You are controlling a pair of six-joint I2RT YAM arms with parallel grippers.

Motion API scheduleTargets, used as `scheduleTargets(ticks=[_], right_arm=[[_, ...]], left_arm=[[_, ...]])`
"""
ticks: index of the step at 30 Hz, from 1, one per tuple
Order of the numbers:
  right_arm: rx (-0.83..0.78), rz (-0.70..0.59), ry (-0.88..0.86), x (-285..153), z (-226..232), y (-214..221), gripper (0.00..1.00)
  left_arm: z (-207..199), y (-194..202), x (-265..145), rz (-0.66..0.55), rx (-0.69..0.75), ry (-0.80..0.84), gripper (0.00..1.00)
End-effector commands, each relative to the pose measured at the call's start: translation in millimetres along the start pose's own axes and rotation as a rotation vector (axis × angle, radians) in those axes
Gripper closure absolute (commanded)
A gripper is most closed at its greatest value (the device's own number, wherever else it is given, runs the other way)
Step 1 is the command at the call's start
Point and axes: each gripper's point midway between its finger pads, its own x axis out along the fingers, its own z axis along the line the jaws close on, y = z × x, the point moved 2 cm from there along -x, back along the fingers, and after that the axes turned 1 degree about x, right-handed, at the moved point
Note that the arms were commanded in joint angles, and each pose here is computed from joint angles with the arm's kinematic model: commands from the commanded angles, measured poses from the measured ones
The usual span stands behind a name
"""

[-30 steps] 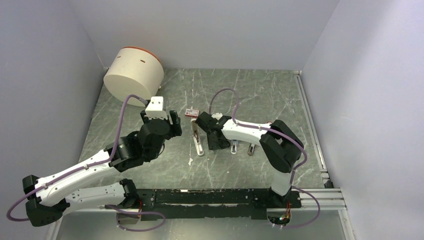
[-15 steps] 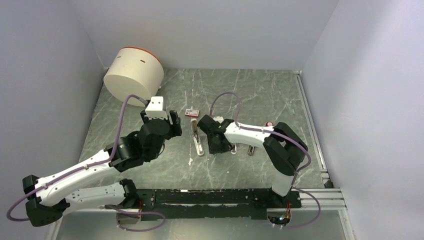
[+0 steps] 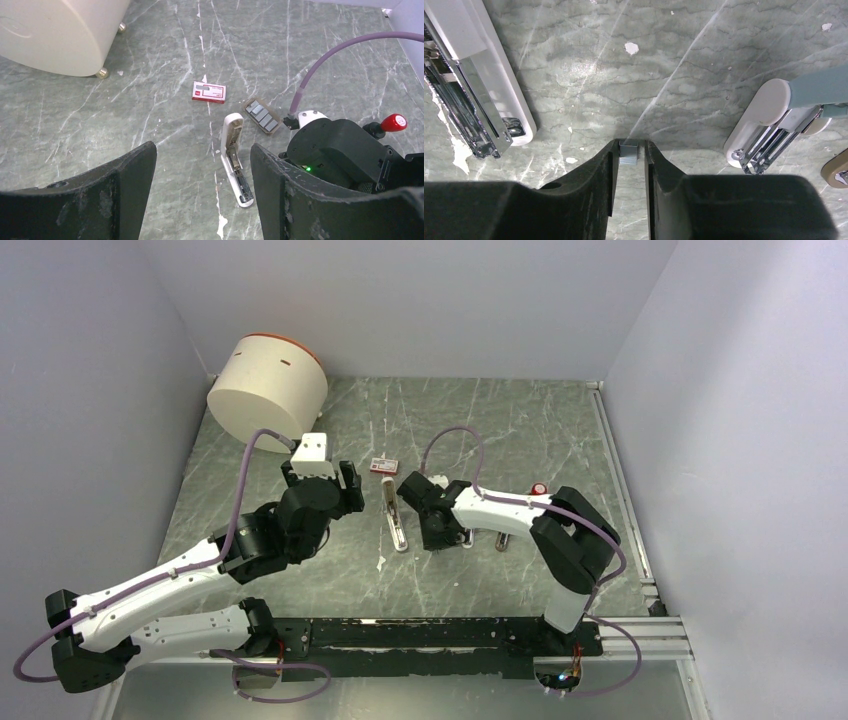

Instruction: Load the staples into the stapler

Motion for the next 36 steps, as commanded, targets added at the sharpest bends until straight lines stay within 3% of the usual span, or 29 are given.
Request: scheduleTargets(ticks=[1,9,21,27,36], right_arm=[[-0.018,0.003,-0.015,1.1,3.1,3.7,0.71],[-0.014,-0.021,0.001,3.8,5.9,-5.5,0.64],[-0.005,-0.022,0.045,6.6,1.9,-7.6,0.71],[0.002,-0.031,0.039,3.1,1.7,-8.5,0.8],[0.008,-0.092,0.02,-9.3,2.5,-19.7,0.8]], left_arm=[[-1.0,-1.4,0.3,0.0,-0.013,0.005,0.26],[-0.2,-2.3,0.0,-0.003,-0.015,0.003,0.26],[7.9,-0.1,-0.9,-0.011,-0.019,-0.028,0.26],[7.0,-0.1,-1.3,-0.006,-0.015,-0.024,0.26],[4.8,-5.4,-2.5,-0.01,-0.019,-0.013,0.26]])
